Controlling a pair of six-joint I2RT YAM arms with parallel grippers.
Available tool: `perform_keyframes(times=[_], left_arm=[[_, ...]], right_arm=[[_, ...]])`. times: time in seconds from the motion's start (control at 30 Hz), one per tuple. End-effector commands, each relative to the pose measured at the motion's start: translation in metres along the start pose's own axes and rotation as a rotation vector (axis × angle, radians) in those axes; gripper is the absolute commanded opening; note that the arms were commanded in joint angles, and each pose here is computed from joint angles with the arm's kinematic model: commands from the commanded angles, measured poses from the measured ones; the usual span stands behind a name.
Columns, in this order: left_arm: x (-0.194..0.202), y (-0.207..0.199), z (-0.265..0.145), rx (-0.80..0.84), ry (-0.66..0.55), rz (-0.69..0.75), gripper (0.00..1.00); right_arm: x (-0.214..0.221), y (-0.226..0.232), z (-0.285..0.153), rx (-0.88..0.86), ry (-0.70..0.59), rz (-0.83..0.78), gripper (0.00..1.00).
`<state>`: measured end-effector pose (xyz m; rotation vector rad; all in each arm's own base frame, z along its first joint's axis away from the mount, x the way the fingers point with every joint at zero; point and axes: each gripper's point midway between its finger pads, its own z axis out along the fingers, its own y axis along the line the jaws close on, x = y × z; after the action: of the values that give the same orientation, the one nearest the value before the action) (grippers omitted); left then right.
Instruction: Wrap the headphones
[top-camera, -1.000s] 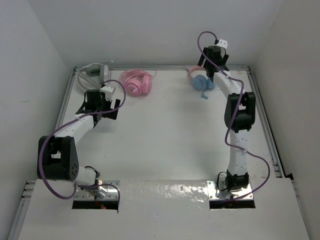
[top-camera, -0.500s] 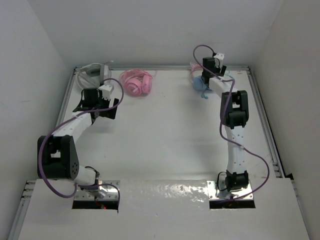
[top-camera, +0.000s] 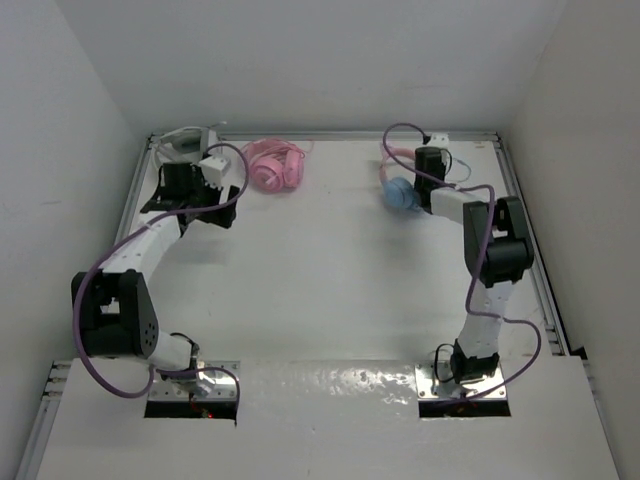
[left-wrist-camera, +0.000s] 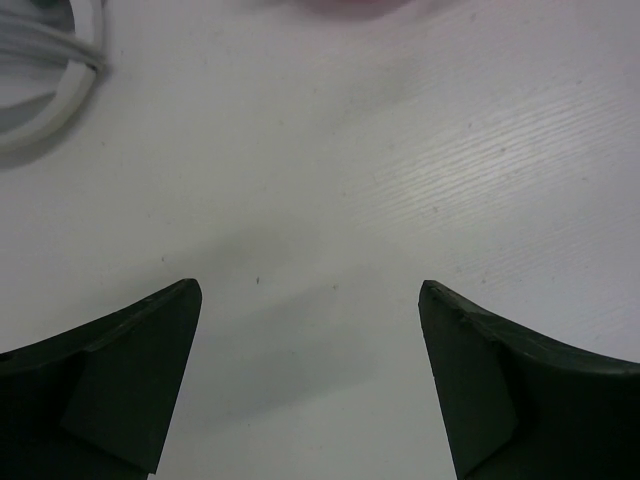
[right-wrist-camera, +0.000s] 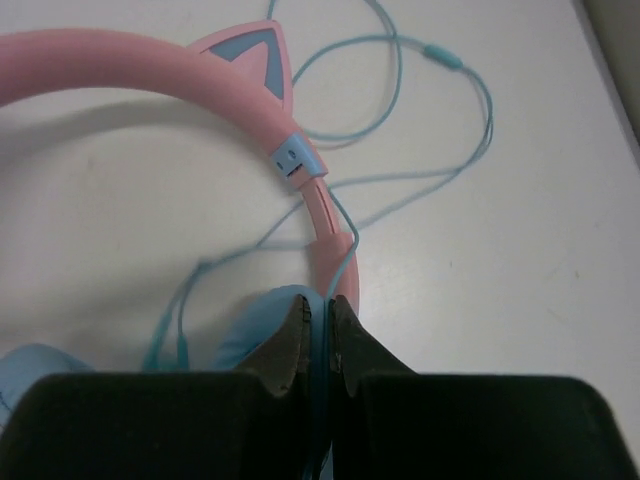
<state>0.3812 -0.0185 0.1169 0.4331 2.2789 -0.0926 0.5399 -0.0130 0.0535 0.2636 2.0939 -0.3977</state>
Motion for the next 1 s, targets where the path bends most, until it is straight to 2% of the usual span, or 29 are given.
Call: perform_keyframes(times=[0.0,0.17,0.33,0.57,0.73,0.97], left_arm=[[-0.039,-0.008,-0.011,0.093,-0.089,0.042,0.87],[-0.075,-0.032,-0.02,0.149,-0.128,0.118,0.86],[-0.095,-0.102,-0.013,0.282,-0.146,0.234,0.89],[-0.091,-0.172,0.036,0.409,-0.033,0.252,0.91],[-0.074,-0.188,0.071,0.391,0.042,0.255,0.91],[-0.068,-0.209,0.081,0.454,0.057,0.258,0.91]], right_arm=[[-0.04,0.017,-0.048,-0.141,-0.179,-0.042,0.0],[-0.02,0.038,-0.091,-0.245,-0.234,-0.137,0.0],[0.003,0.069,-0.129,-0.353,-0.282,-0.208,0.0],[0.022,0.103,-0.184,-0.48,-0.339,-0.202,0.0],[0.024,0.122,-0.218,-0.54,-0.382,-0.212,0.0],[0.021,0.144,-0.252,-0.626,-0.433,-0.218,0.0]])
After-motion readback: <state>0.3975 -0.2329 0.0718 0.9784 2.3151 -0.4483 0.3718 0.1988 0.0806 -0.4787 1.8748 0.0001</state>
